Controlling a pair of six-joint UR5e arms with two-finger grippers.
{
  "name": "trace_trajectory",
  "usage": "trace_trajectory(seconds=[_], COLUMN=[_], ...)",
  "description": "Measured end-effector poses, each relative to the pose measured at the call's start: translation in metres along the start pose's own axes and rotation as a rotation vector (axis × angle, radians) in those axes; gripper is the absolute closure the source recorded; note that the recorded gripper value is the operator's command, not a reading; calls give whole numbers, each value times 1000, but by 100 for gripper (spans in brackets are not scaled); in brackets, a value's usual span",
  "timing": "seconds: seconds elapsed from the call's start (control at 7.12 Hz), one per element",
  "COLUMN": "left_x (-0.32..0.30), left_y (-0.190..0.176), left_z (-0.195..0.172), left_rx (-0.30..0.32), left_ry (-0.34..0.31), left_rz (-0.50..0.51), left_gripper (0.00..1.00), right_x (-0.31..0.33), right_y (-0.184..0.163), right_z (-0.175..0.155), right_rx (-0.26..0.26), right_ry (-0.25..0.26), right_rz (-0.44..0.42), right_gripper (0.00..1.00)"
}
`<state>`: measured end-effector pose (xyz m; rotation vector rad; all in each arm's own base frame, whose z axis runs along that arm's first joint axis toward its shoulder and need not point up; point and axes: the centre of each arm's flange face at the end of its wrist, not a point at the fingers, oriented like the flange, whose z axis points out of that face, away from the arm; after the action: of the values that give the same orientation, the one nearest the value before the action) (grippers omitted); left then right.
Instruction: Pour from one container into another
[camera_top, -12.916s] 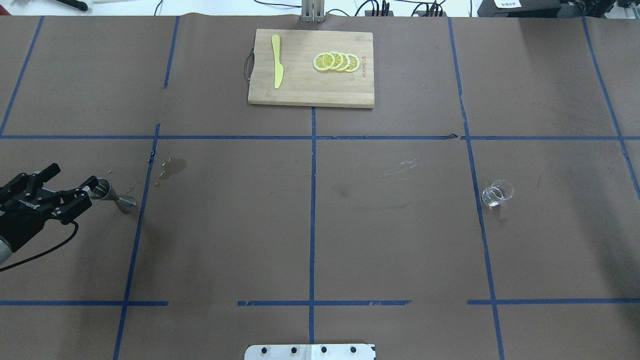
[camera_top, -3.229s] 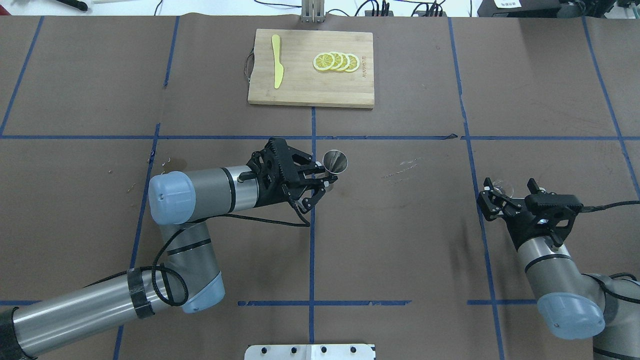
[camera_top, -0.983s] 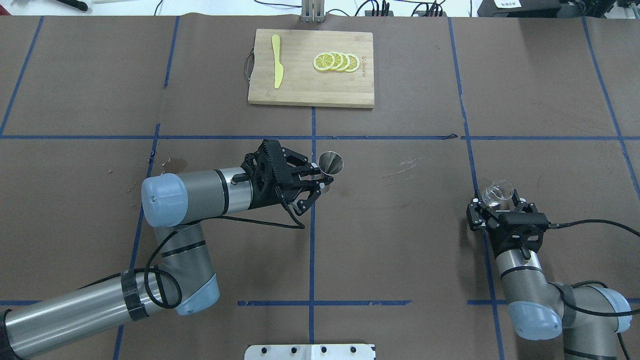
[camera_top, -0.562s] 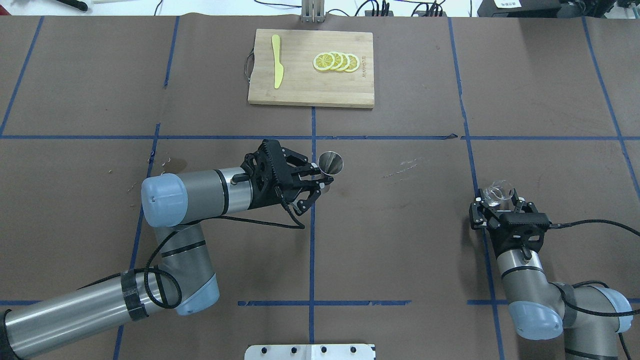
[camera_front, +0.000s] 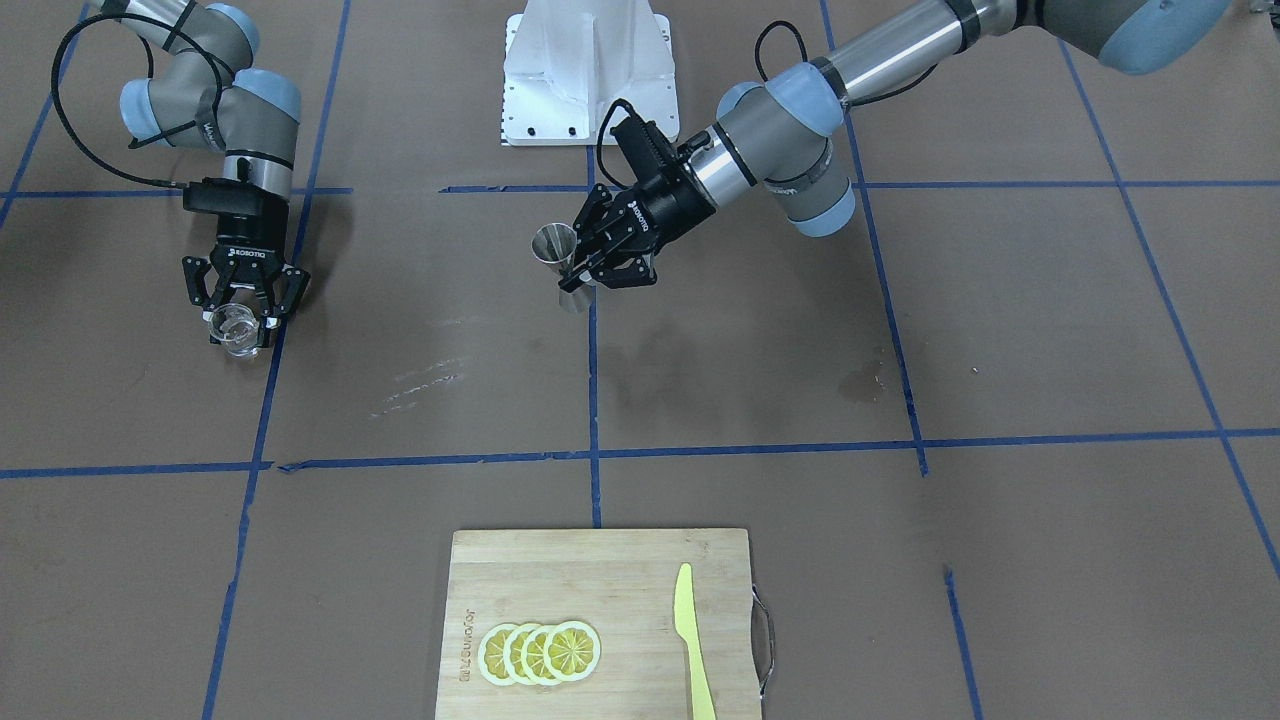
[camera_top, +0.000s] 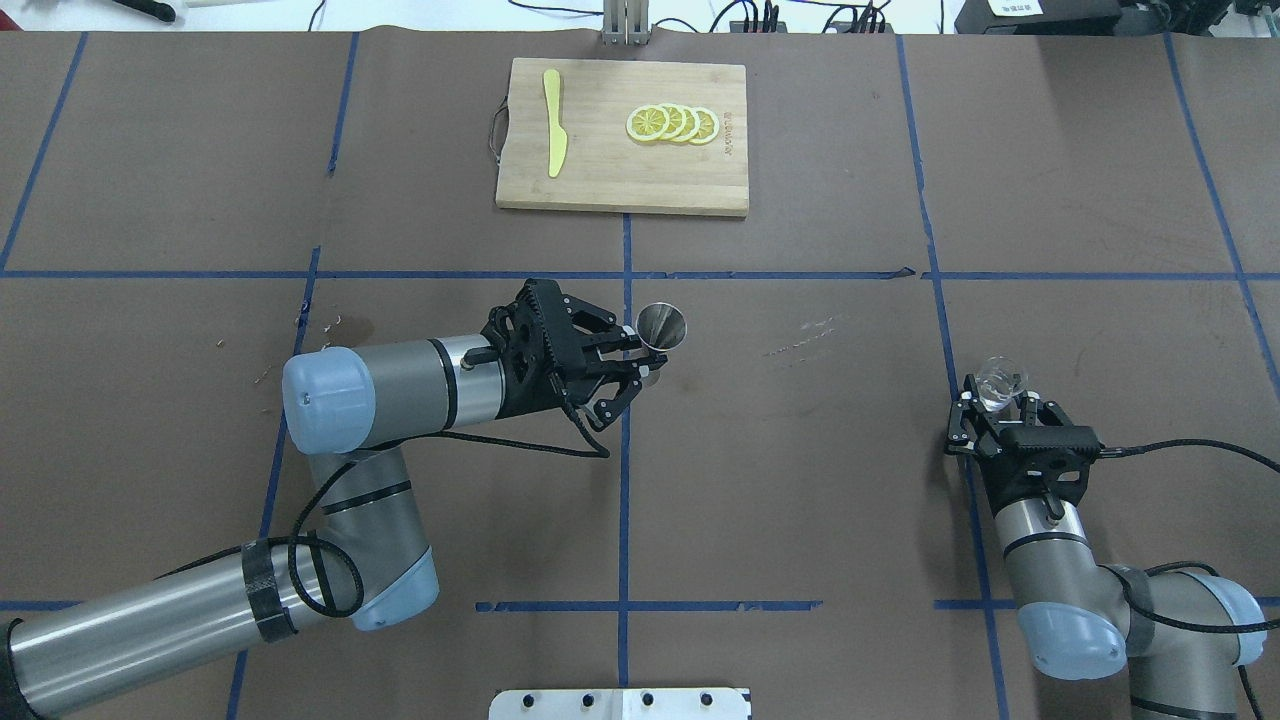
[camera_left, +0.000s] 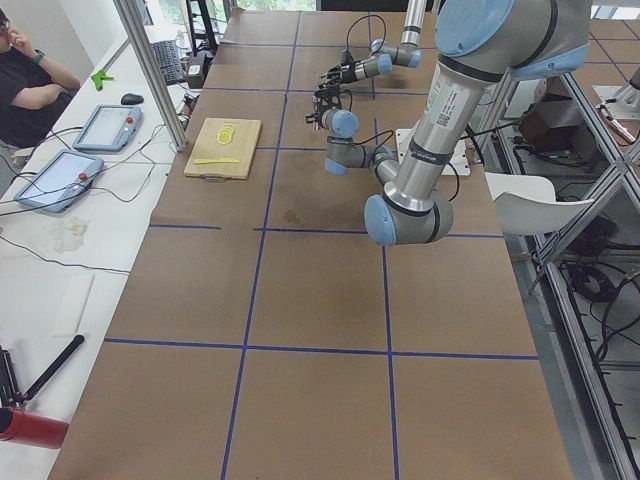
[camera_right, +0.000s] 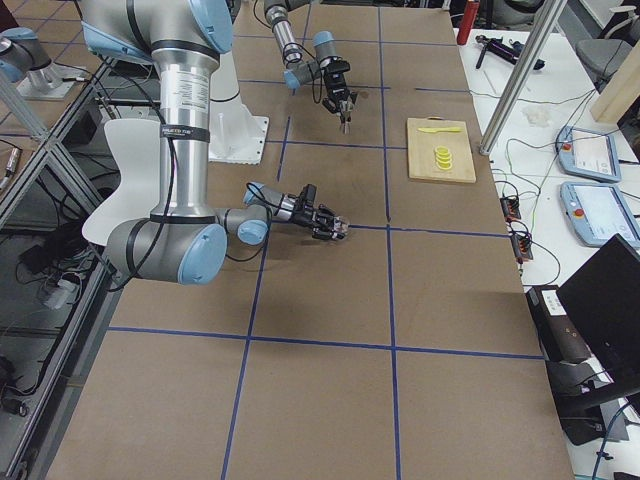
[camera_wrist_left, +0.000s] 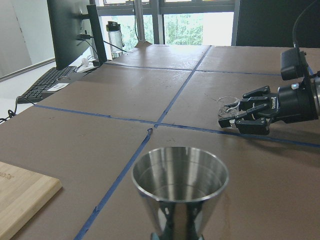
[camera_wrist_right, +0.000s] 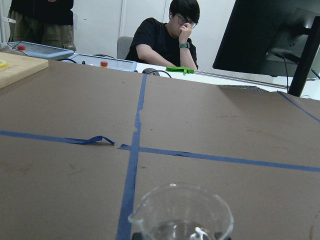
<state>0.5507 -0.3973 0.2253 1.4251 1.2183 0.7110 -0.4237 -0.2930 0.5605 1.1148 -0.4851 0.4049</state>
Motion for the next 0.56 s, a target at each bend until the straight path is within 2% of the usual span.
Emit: trace_trajectory(seconds=[0.28,0.56], left_x=[0,0], left_y=[0,0], left_z=[0,0], left_rx=[0,-1], left_ry=[0,0], left_rz=[0,1], left_gripper=[100,100], right_x=[-1,-8], right_y=[-7,-32], right_z=[2,1], right_rx=[6,19], right_ry=[2,-4], right_rz=[4,43], right_gripper=[100,100])
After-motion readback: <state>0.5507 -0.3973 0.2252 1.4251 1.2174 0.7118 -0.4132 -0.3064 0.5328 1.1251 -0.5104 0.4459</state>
